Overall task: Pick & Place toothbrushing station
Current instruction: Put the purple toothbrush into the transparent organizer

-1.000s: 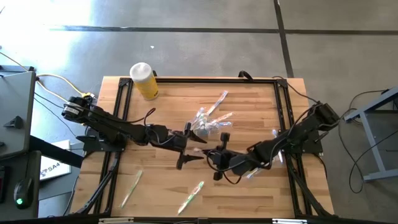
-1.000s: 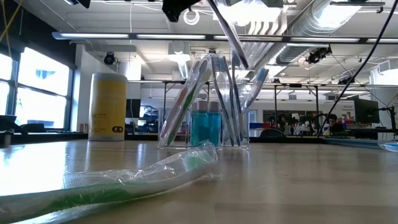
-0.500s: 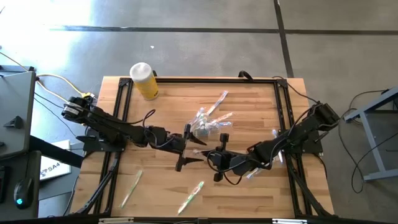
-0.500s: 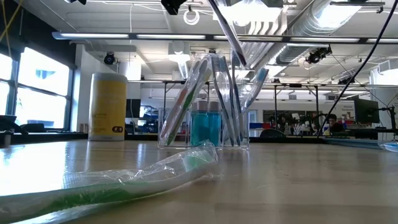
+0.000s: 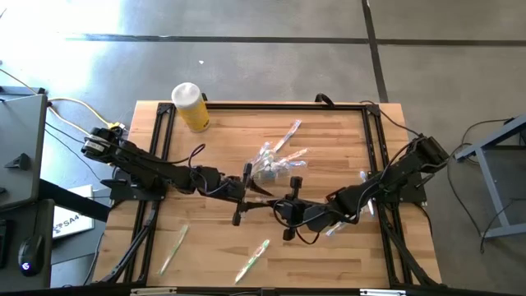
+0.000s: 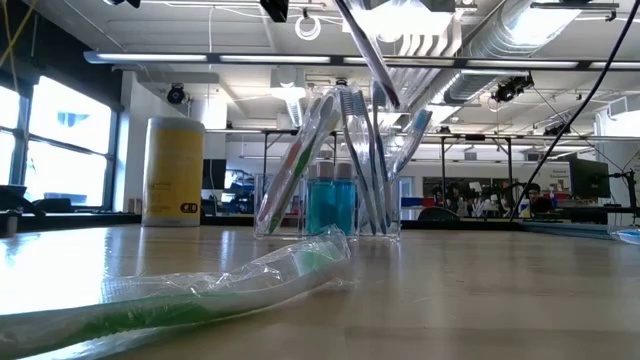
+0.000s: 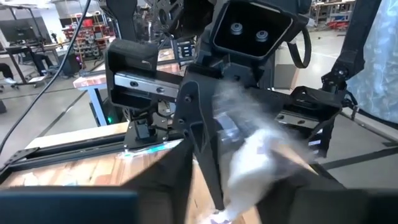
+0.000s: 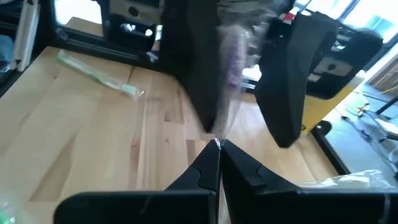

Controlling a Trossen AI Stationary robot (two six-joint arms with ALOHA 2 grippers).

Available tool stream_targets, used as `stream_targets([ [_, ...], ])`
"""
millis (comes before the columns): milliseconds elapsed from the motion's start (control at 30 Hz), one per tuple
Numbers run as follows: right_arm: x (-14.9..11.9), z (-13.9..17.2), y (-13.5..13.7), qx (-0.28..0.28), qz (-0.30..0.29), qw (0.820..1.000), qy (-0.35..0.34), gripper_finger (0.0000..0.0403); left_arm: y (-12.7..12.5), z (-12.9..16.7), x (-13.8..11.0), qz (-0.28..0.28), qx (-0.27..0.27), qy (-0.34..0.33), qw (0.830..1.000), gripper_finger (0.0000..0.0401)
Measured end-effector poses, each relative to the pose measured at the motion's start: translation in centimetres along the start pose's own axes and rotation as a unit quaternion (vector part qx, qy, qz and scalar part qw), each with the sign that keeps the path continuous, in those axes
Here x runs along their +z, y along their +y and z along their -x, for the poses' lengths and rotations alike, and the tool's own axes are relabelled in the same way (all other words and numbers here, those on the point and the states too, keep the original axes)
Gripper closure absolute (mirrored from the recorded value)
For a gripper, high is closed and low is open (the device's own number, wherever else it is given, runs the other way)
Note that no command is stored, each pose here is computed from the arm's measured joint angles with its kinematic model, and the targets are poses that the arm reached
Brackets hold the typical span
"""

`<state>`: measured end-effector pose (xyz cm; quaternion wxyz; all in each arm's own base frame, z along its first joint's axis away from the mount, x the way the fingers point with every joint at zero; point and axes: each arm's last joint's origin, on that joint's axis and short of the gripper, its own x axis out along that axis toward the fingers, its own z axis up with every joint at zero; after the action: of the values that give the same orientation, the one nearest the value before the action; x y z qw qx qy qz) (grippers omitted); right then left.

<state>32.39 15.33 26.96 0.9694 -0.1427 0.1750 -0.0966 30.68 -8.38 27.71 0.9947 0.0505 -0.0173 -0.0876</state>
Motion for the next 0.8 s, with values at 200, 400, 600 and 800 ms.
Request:
stream_targets([
  [200,-0.2,-0.1,-0.1,0.016,-0.009,1.0,0.007,0.0401,-0.1,0.0,-0.1,-0.011,-0.01,0.003,1.0,0.0367],
  [400,-0.5,-0.1,-0.1,0.011,0.01,1.0,0.023,0.0396,-0.1,0.0,-0.1,-0.011,-0.01,0.007,1.0,0.0367],
  [600,-0.9,0.1,0.0,-0.008,0.032,0.999,0.039,0.0336,-0.1,0.0,-0.3,-0.012,-0.011,0.013,1.0,0.0367],
  [800,-1.0,0.4,0.2,-0.013,0.027,0.999,0.045,0.0233,-0.1,0.0,-0.3,-0.012,-0.011,0.016,1.0,0.0367],
])
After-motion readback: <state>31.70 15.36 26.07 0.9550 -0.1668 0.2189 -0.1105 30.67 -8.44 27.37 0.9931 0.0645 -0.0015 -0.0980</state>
